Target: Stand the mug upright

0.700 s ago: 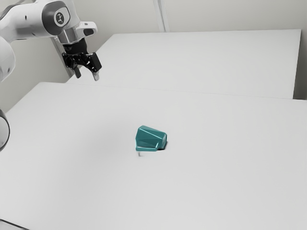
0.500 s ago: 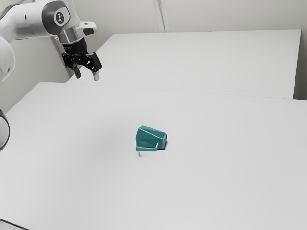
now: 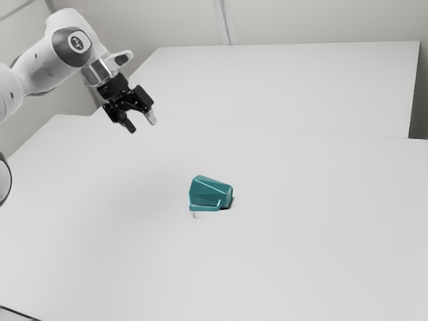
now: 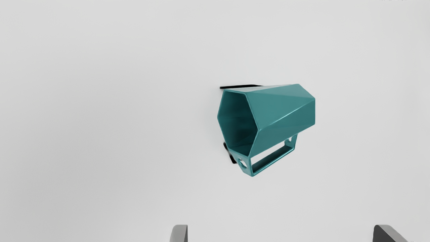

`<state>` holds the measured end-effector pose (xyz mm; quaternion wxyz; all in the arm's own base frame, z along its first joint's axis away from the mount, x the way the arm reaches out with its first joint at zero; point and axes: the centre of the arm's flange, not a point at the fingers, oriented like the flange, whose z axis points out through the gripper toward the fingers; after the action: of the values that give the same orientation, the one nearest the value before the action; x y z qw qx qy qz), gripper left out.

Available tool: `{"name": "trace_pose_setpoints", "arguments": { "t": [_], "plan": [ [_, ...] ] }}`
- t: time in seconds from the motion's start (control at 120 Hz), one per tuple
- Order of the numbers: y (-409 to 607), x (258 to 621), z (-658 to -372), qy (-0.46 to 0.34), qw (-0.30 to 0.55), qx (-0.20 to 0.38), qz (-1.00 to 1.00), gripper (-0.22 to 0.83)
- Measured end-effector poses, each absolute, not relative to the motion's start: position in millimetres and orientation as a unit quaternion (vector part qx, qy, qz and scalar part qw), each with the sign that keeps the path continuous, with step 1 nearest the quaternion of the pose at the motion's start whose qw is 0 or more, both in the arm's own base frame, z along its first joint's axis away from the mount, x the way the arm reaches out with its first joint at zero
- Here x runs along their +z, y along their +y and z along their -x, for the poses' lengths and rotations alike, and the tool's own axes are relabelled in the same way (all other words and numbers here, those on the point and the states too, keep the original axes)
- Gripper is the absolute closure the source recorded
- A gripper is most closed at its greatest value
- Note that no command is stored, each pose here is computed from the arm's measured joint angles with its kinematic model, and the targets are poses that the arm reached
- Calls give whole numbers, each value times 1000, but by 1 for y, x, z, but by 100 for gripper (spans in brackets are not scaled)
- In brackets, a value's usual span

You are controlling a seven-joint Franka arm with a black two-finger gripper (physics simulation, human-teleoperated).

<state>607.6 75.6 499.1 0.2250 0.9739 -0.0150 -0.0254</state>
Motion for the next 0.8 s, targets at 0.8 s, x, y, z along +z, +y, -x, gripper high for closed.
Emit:
{"name": "trace_pose_setpoints", "arguments": {
  "t": [0.8],
  "plan": [
    [43, 299, -599, -38, 415, 42, -908, 0]
  ]
}}
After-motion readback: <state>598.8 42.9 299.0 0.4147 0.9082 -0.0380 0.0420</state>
